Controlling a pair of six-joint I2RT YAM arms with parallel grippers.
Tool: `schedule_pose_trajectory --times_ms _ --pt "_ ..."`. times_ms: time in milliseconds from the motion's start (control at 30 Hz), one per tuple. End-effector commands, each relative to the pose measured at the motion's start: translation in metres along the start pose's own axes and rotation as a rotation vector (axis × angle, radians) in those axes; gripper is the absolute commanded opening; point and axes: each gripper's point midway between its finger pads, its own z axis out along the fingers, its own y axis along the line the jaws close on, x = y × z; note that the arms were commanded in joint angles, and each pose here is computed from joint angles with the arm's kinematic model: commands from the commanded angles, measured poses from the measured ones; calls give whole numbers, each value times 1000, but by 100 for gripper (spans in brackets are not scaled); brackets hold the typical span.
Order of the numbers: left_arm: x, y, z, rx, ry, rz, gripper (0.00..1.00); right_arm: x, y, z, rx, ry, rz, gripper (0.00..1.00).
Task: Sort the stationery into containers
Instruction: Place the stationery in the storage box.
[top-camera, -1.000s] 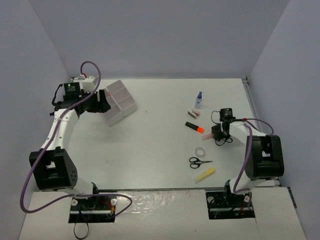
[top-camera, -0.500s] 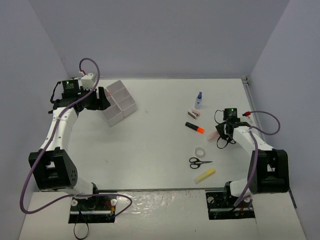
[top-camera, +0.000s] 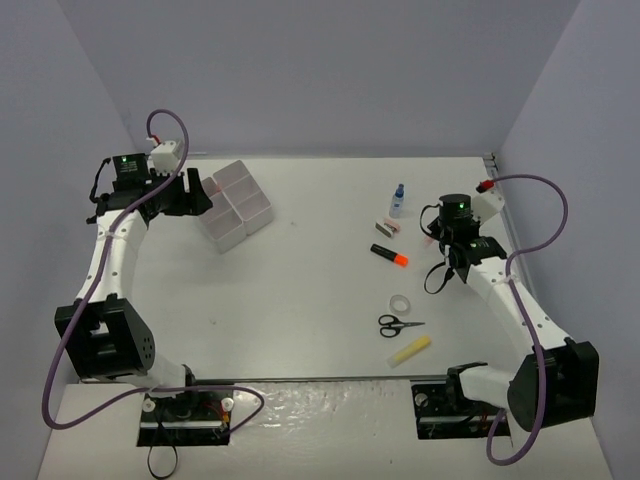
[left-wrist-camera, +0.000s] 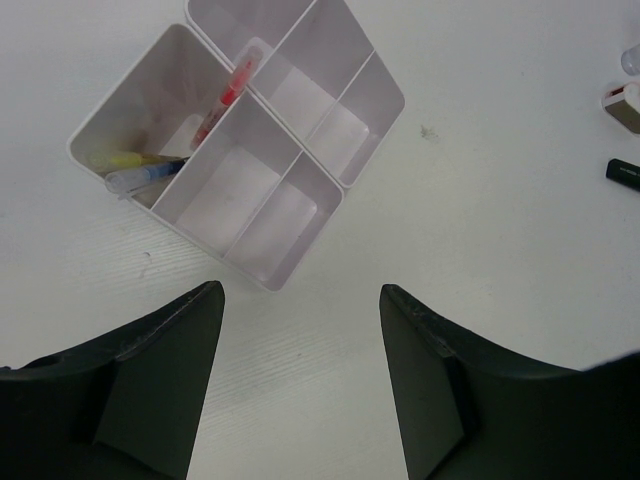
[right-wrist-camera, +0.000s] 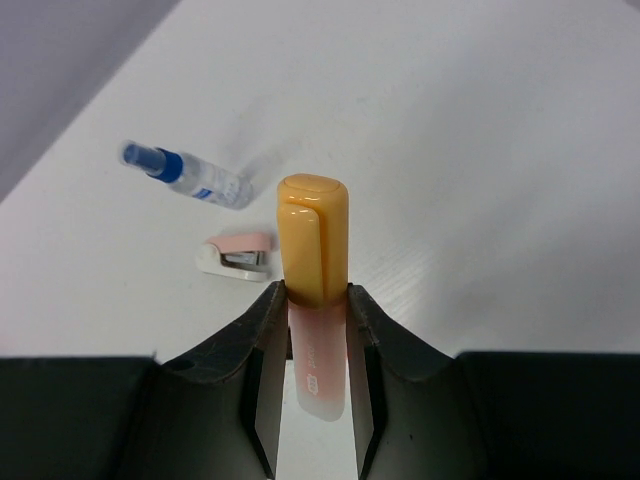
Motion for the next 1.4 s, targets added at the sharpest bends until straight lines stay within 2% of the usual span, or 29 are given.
schedule_pose_trajectory --times_ms 0,200,333,533,633,700,767,867,1000,1200,1367 --pt "-33 -7 -21 2 -104 54 60 -50 15 -16 -28 -150 -30 0" --pt "-40 -26 -28 93 -119 100 60 -72 50 -41 -182 -190 -196 0" --pt "-46 -59 -36 268 -146 129 60 -83 98 -70 -411 -220 -277 0" --pt "-45 -101 -48 470 -167 174 61 -79 189 -116 -710 -232 -239 0" --pt "-47 -121 -54 529 -170 191 62 -57 249 -145 -848 -231 -241 0" --pt "-50 -133 -58 566 -184 217 67 -30 282 -149 -906 -195 -260 0" --pt "-53 -147 -63 598 -186 216 71 -22 316 -176 -1013 -182 -222 0" --pt "-59 -162 -68 621 -200 245 76 3 356 -190 -1104 -130 -194 0" --pt "-67 -161 -72 591 -223 273 85 32 388 -203 -1166 -76 -183 0" --pt "-60 -171 -58 572 -215 346 86 66 408 -214 -1222 -4 -159 0" --pt "-55 -160 -41 480 -209 397 82 66 412 -219 -1241 21 -94 0"
